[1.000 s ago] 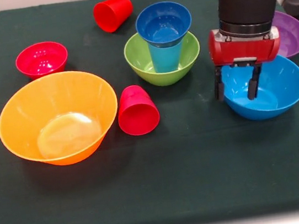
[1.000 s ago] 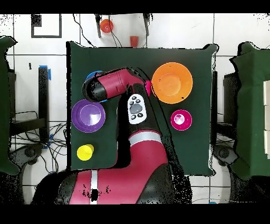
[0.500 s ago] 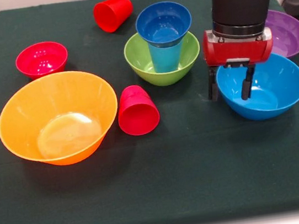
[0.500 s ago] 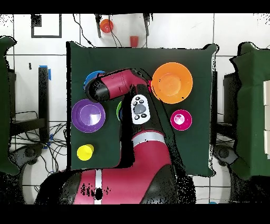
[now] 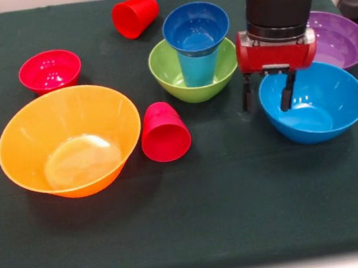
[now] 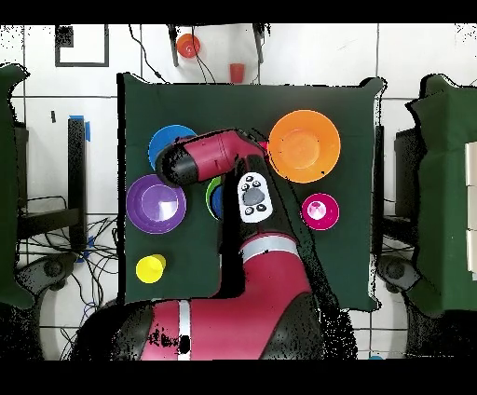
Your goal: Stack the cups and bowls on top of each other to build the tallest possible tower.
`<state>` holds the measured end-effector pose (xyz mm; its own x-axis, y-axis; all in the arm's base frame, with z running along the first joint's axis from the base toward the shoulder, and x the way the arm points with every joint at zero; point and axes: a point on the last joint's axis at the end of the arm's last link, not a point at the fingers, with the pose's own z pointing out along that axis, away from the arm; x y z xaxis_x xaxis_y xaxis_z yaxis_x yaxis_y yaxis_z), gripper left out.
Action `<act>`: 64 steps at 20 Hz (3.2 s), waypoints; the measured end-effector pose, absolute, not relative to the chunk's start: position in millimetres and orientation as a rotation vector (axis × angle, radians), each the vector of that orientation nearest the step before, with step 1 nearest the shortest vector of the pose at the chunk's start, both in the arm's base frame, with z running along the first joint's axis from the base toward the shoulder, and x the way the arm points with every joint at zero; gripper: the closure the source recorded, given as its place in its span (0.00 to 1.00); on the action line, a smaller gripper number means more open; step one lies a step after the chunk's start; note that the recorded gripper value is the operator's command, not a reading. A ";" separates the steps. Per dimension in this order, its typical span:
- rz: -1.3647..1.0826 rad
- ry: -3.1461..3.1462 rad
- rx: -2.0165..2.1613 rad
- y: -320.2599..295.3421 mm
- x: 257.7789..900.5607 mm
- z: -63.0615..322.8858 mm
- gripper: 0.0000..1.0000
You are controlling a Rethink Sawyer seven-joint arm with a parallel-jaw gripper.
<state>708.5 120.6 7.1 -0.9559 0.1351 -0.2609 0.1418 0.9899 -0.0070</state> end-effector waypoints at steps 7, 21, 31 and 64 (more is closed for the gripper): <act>-0.006 2.878 0.232 108.7 697.1 2.0 0.00; 0.049 2.821 0.238 112.1 703.0 4.3 0.00; 0.085 2.818 0.264 118.9 706.9 6.9 0.00; 0.108 2.816 0.265 124.9 708.9 8.5 0.00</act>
<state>708.9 124.9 8.5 -0.9348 0.1937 -0.2977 0.1704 0.9800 0.1025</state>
